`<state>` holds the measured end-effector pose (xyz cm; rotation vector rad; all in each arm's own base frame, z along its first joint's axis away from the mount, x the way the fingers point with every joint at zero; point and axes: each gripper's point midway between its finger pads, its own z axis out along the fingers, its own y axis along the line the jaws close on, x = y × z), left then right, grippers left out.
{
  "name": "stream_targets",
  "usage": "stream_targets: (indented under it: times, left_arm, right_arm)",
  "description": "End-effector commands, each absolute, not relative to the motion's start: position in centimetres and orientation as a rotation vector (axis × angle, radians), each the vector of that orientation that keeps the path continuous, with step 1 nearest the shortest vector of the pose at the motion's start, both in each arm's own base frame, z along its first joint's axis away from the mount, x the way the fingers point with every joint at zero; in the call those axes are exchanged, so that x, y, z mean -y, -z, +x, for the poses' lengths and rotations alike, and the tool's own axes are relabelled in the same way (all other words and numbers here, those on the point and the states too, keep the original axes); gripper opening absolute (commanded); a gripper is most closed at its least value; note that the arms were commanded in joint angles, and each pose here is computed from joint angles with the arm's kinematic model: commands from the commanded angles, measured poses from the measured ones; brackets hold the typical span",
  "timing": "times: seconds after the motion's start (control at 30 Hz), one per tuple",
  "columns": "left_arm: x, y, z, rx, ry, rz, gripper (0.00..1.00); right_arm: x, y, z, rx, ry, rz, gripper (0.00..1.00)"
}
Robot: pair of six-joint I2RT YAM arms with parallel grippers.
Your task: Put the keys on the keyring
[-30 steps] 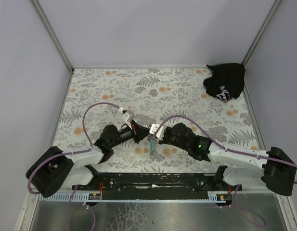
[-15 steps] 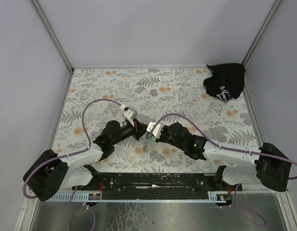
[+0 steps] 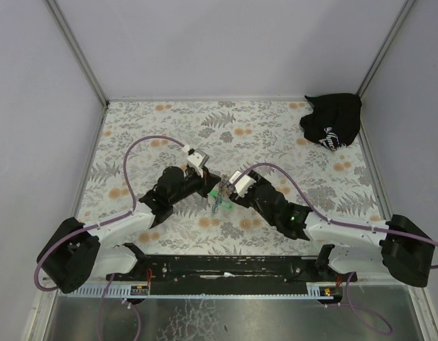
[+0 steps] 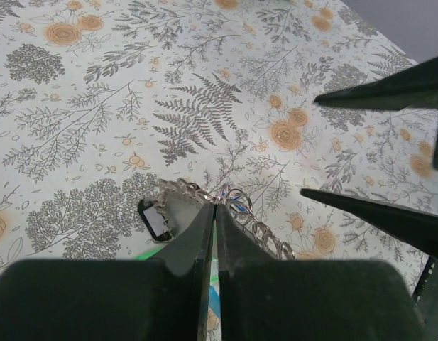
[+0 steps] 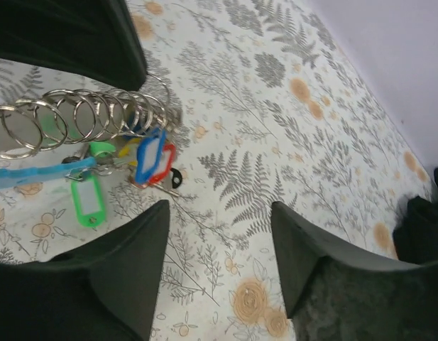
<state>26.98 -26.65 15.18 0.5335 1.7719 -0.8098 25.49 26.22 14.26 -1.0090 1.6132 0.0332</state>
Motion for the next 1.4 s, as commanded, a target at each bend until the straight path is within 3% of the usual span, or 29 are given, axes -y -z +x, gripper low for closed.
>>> stream_targets:
  times: [0.0, 0.07, 0.17, 0.5, 0.63, 0.87, 1.27, 1.3, 1.33, 1.37]
  left_arm:
    - [27.2, -16.9, 28.7, -1.728, 0.768, 0.542, 0.00]
    - [27.9, -17.1, 29.2, -1.735, 0.775, 0.554, 0.00]
    - [29.1, -17.6, 29.7, -1.731, 0.792, 0.575, 0.00]
    - [35.0, -13.6, 31.8, -1.867, 0.830, 0.616, 0.00]
    - [35.2, -12.8, 32.1, -1.906, 0.825, 0.564, 0.06]
    - [31.7, -13.5, 31.6, -1.925, 0.783, 0.417, 0.34]
    - [19.1, -17.4, 29.7, -1.866, 0.657, -0.027, 0.62]
    - [18.2, -17.9, 29.3, -1.850, 0.642, -0.059, 0.74]
    - [17.3, -18.5, 28.9, -1.835, 0.630, -0.093, 0.97]
    - [16.5, -18.8, 28.4, -1.828, 0.615, -0.117, 1.00]
  right_arm:
    - [-23.9, -17.1, 26.2, -1.618, -0.020, -0.786, 0.74]
    - [-22.9, -17.2, 25.8, -1.636, -0.028, -0.742, 0.87]
    - [-21.6, -17.3, 25.2, -1.651, -0.052, -0.669, 0.98]
    - [-19.1, -18.0, 22.9, -1.661, -0.175, -0.558, 0.99]
    - [-18.4, -17.7, 22.5, -1.681, -0.181, -0.548, 0.99]
    - [-17.7, -17.3, 22.3, -1.691, -0.176, -0.524, 0.99]
    - [-14.4, -17.9, 22.2, -1.722, -0.081, -0.408, 0.99]
    - [-14.1, -18.1, 22.1, -1.717, -0.082, -0.393, 0.99]
    - [-13.9, -18.3, 22.0, -1.710, -0.086, -0.380, 0.99]
    - [-13.6, -18.4, 22.0, -1.707, -0.085, -0.367, 0.99]
